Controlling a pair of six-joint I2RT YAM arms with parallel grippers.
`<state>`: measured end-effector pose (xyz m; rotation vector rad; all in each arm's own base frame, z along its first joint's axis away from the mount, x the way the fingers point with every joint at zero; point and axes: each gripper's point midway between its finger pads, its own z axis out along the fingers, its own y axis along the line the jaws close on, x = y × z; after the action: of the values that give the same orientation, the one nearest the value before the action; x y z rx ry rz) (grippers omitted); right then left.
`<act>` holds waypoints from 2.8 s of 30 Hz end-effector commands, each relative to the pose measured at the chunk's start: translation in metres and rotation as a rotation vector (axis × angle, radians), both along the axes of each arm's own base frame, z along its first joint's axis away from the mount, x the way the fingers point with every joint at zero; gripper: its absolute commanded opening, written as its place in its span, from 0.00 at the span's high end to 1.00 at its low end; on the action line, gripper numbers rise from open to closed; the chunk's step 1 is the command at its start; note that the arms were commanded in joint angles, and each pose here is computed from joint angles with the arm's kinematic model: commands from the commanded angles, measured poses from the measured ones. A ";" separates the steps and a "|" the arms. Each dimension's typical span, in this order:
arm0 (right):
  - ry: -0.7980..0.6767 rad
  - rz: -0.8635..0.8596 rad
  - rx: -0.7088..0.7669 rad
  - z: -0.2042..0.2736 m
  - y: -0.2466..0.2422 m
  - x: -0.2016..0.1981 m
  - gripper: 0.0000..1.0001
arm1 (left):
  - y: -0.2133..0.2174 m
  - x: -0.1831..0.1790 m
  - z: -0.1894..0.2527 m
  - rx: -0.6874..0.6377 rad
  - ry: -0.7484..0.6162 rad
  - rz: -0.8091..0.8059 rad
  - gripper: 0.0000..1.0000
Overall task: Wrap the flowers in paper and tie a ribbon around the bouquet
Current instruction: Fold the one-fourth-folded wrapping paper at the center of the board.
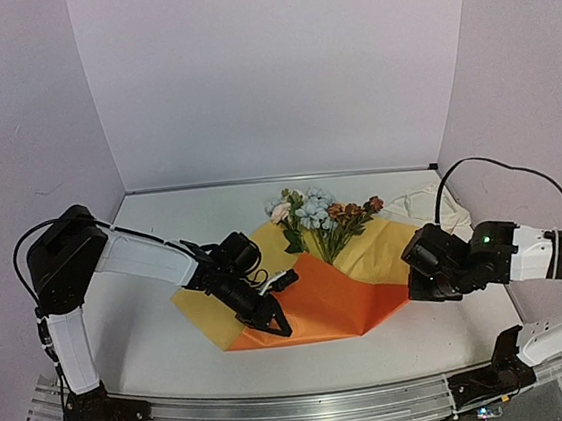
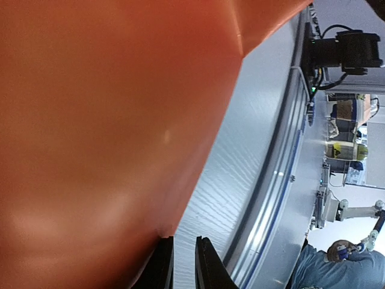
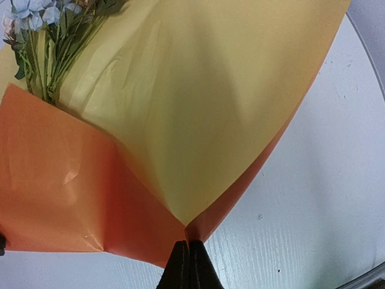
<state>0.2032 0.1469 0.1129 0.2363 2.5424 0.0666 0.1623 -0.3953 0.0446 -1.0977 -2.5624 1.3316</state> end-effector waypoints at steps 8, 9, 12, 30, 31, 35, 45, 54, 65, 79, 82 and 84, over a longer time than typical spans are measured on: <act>-0.052 0.164 -0.070 0.034 0.041 0.013 1.00 | -0.002 0.043 -0.020 0.038 -0.086 0.115 0.86; -0.051 0.186 -0.069 0.038 0.049 0.014 1.00 | -0.002 0.044 -0.021 0.035 -0.084 0.120 0.86; -0.029 0.241 -0.053 0.040 0.076 0.018 1.00 | -0.001 0.044 -0.022 0.027 -0.082 0.131 0.86; 0.104 0.529 0.176 -0.018 0.212 0.035 0.95 | 0.005 0.044 -0.021 0.017 -0.079 0.164 0.87; 0.113 0.549 0.182 -0.021 0.216 0.034 0.94 | 0.005 0.044 -0.020 0.014 -0.080 0.166 0.87; 0.122 0.590 0.192 -0.035 0.223 0.032 0.90 | 0.006 0.045 -0.016 0.011 -0.078 0.176 0.86; 0.126 0.598 0.209 -0.064 0.220 0.030 0.77 | 0.009 0.056 -0.008 0.011 -0.073 0.233 0.86; 0.213 0.618 0.417 -0.074 0.229 0.027 0.74 | 0.004 0.070 0.020 -0.052 -0.077 0.250 0.85; 0.305 0.631 0.605 -0.076 0.242 0.030 0.74 | 0.007 0.116 0.073 -0.152 -0.108 0.393 0.78; 0.328 0.596 0.628 -0.090 0.232 0.031 0.75 | -0.026 0.209 0.119 -0.327 -0.144 0.395 0.49; 0.332 0.587 0.634 -0.092 0.231 0.031 0.75 | -0.033 0.222 0.106 -0.295 -0.136 0.408 0.49; 0.332 0.581 0.635 -0.094 0.229 0.032 0.75 | -0.035 0.229 0.097 -0.267 -0.139 0.421 0.48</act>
<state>0.2333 0.3760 0.0243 -0.3069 2.7603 1.1217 0.3837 -0.4221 0.1536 -0.7032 -2.8950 1.8448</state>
